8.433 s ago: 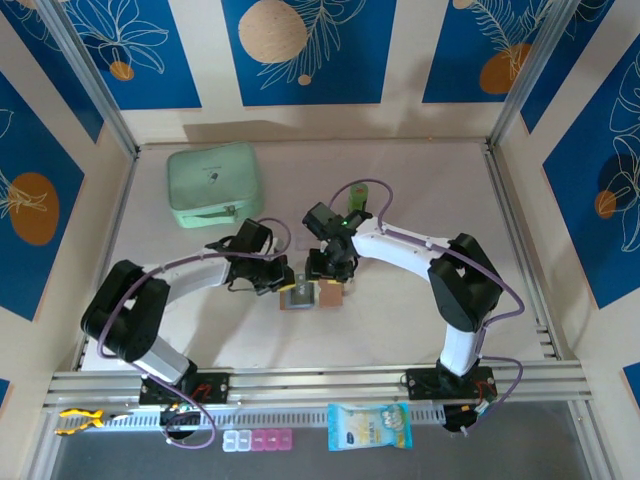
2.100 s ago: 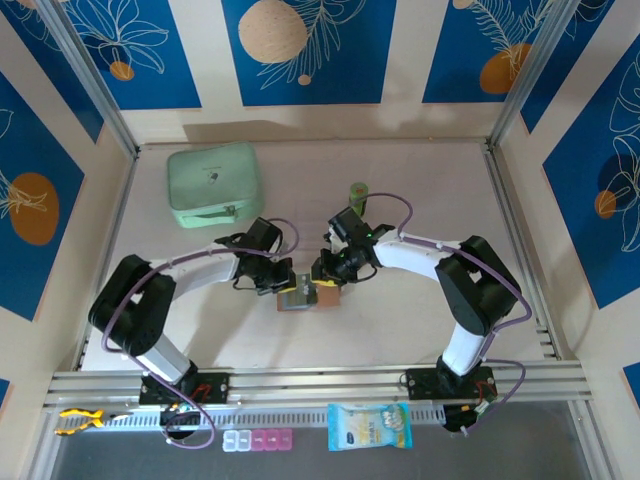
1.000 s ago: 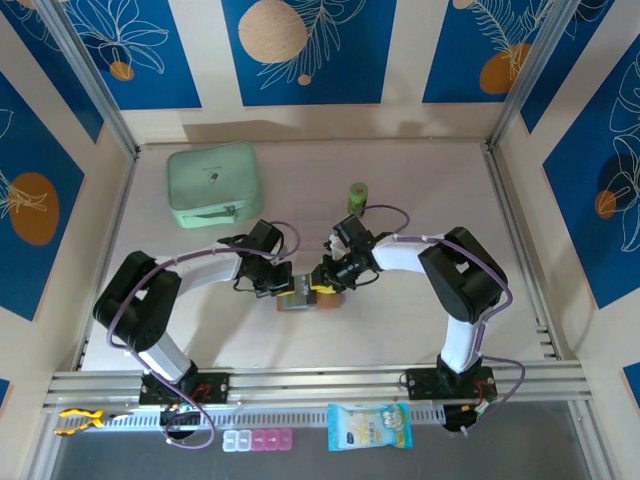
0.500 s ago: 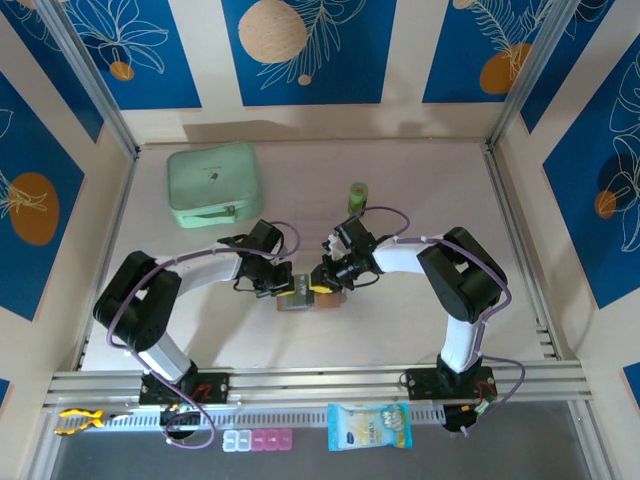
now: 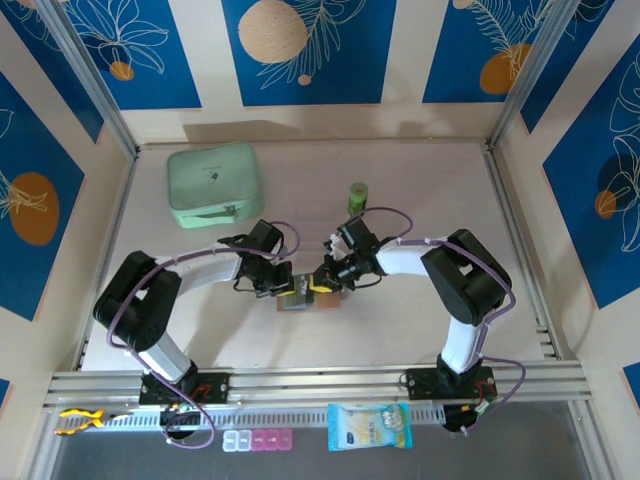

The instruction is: Take the credit cards out of the card holder

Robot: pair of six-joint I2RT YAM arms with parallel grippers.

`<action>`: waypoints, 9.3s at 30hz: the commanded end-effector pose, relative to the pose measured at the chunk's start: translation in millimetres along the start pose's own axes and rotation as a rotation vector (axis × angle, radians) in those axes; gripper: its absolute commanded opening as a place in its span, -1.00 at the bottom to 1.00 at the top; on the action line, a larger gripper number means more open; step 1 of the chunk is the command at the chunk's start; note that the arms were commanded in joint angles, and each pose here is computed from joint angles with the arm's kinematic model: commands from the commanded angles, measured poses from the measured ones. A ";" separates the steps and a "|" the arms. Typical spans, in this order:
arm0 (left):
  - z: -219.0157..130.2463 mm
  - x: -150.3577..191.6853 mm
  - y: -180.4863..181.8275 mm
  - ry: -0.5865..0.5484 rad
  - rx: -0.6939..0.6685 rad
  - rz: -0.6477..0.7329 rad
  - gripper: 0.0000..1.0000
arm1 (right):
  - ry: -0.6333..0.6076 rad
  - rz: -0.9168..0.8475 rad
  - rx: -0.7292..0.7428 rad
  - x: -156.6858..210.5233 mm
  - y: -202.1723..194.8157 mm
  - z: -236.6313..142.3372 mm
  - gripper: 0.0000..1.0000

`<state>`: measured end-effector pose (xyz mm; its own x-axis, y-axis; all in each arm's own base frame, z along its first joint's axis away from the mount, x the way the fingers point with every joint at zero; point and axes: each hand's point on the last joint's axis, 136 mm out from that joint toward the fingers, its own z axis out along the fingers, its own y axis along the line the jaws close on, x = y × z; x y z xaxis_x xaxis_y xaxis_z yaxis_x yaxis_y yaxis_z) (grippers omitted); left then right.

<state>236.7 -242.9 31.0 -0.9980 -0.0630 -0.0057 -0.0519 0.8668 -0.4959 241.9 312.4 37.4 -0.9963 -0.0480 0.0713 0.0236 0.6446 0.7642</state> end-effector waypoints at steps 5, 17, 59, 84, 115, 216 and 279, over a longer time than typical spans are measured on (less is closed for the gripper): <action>4.8 11.9 16.4 0.035 -0.063 -0.009 -1.00 | -0.025 -0.009 0.037 5.3 -4.6 -17.6 -0.89; -16.2 -5.9 -8.3 -0.062 0.009 0.015 -0.94 | -0.097 -0.123 0.108 -2.5 7.2 -56.1 -0.96; -65.7 -38.4 23.4 -0.271 0.086 -0.082 -0.80 | 0.255 -1.429 0.489 -120.5 56.9 -87.1 -1.00; -68.9 -40.0 34.4 -0.263 0.094 -0.115 -0.80 | 0.424 -1.388 0.401 -119.6 39.0 -60.4 -1.00; -77.4 -38.7 32.5 -0.268 0.094 -0.107 -0.80 | 0.454 -1.344 0.361 -124.8 29.8 -65.6 -1.00; -6.4 11.8 47.6 -0.045 -0.014 -0.092 -0.96 | 0.024 -0.031 0.255 10.6 1.6 11.5 -0.43; -0.6 -6.5 -89.8 0.009 0.270 -0.013 -0.09 | -0.218 -0.025 0.151 -3.2 3.9 -102.4 -0.43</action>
<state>249.5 -310.4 76.7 -0.9959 -0.0897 -0.0123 -0.0546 0.7043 -0.7078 266.7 241.5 102.8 -0.9864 0.1122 -0.1199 0.0078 0.7614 0.6483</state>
